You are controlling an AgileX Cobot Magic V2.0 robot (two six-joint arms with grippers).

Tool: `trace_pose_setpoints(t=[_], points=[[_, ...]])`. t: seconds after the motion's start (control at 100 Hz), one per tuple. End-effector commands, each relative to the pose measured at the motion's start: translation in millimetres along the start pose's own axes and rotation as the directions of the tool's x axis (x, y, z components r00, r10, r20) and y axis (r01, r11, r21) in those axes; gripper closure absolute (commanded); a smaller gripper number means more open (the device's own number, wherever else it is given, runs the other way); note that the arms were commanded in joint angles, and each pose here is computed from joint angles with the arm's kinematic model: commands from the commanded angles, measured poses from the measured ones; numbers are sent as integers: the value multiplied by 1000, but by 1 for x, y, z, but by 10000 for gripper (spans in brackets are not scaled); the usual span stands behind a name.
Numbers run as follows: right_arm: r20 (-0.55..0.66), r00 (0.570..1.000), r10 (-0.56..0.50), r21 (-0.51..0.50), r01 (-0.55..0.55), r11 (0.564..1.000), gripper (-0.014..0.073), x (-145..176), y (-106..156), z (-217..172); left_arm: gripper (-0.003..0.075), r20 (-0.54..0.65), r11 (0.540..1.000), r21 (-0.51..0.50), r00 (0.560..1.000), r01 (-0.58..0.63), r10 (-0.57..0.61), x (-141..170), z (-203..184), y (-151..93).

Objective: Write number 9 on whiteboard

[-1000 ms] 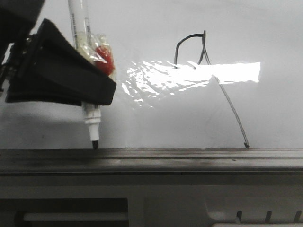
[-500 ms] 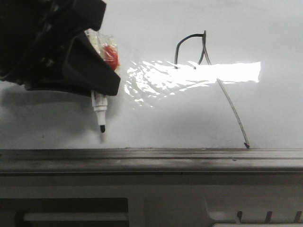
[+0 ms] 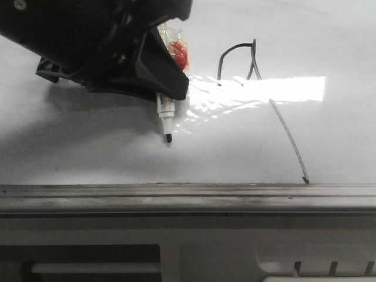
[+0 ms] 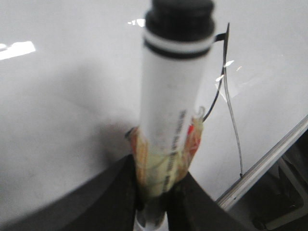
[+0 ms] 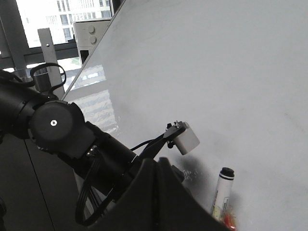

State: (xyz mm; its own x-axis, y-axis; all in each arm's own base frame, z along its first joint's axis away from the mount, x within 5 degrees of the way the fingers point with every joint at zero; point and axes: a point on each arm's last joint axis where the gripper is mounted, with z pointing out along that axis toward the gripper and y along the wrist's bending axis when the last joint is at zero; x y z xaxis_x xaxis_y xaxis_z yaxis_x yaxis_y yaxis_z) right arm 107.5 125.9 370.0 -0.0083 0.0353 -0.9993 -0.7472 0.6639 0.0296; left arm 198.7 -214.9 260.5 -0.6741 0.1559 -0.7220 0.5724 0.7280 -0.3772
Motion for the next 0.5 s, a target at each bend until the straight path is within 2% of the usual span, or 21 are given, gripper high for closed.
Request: trace_pose_setpoints(t=[0.0, 0.12, 0.26, 0.36, 0.41, 0.49], points=[[58, 998, -7, 42, 5, 999, 664, -13, -4, -3, 741, 123, 998, -57, 992, 1, 6, -17, -2, 8], [56, 998, -7, 38, 5, 999, 664, -13, -4, -3, 741, 141, 999, -5, 989, -49, 49, -19, -22, -6], [62, 998, -6, 19, 5, 1000, 664, -15, -2, -7, 741, 239, 991, 71, 967, -112, 92, -25, -64, -29], [76, 997, -6, 18, 4, 1000, 664, -17, -2, -11, 741, 282, 974, 92, 943, -209, 175, -26, -91, -38], [76, 997, -15, 16, 14, 1000, 664, -16, -2, -12, 741, 258, 939, 87, 918, -332, 300, -22, -100, -44], [76, 996, -52, 9, 52, 999, 664, -16, -1, -14, 741, 149, 842, 62, 839, -536, 523, -10, -109, -46]])
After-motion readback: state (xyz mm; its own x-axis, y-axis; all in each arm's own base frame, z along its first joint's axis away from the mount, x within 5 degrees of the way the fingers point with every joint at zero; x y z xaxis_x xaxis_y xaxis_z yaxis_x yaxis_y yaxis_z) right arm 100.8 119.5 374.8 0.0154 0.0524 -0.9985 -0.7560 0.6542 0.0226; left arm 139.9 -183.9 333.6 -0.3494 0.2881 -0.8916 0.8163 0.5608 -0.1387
